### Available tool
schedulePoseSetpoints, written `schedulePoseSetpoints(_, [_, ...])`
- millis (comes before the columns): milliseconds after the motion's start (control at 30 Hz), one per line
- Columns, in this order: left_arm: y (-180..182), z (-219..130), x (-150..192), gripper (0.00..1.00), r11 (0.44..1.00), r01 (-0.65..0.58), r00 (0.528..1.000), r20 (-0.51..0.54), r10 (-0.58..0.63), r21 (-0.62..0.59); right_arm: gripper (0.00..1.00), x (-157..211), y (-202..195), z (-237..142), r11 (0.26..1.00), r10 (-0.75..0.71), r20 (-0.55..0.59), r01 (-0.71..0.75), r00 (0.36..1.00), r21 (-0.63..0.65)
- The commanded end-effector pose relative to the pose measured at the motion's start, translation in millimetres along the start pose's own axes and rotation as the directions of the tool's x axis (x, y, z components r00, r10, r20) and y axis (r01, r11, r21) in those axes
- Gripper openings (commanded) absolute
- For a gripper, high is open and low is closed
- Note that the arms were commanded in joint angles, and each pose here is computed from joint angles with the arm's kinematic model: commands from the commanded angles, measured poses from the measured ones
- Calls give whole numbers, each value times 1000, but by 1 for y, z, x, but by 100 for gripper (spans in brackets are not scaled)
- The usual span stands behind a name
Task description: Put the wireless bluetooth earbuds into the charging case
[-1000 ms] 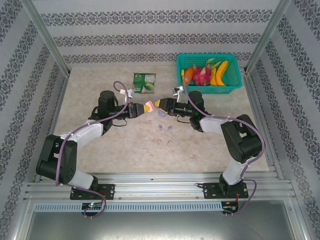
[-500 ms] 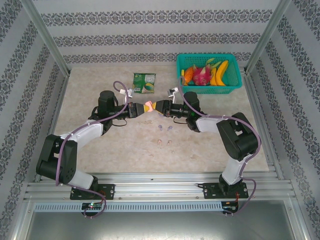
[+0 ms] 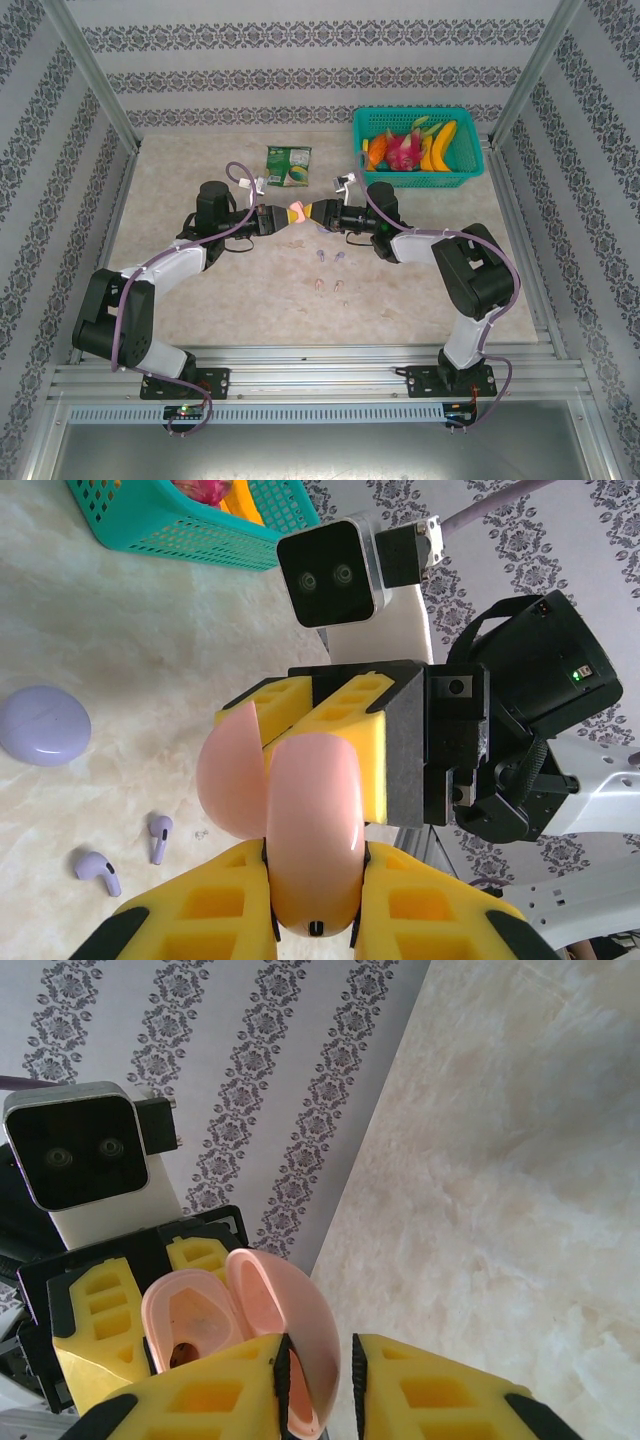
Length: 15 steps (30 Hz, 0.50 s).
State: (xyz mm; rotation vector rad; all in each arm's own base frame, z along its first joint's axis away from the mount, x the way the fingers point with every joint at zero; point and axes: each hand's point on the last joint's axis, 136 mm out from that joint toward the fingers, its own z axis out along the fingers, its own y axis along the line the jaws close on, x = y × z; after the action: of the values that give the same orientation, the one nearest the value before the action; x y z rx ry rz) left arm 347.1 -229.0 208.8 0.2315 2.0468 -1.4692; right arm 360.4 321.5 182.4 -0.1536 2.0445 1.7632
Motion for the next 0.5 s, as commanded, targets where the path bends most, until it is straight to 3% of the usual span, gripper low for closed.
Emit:
schedulePoseSetpoints(0, [-12, -2, -11, 0, 998, -51, 999, 17, 51, 30, 29, 6, 3, 2, 1000, -25, -21, 24, 999, -18])
schedulePoseSetpoints(467, [-13, -1, -14, 0, 998, -54, 998, 17, 54, 28, 29, 8, -6, -9, 1000, -13, -11, 13, 1000, 3])
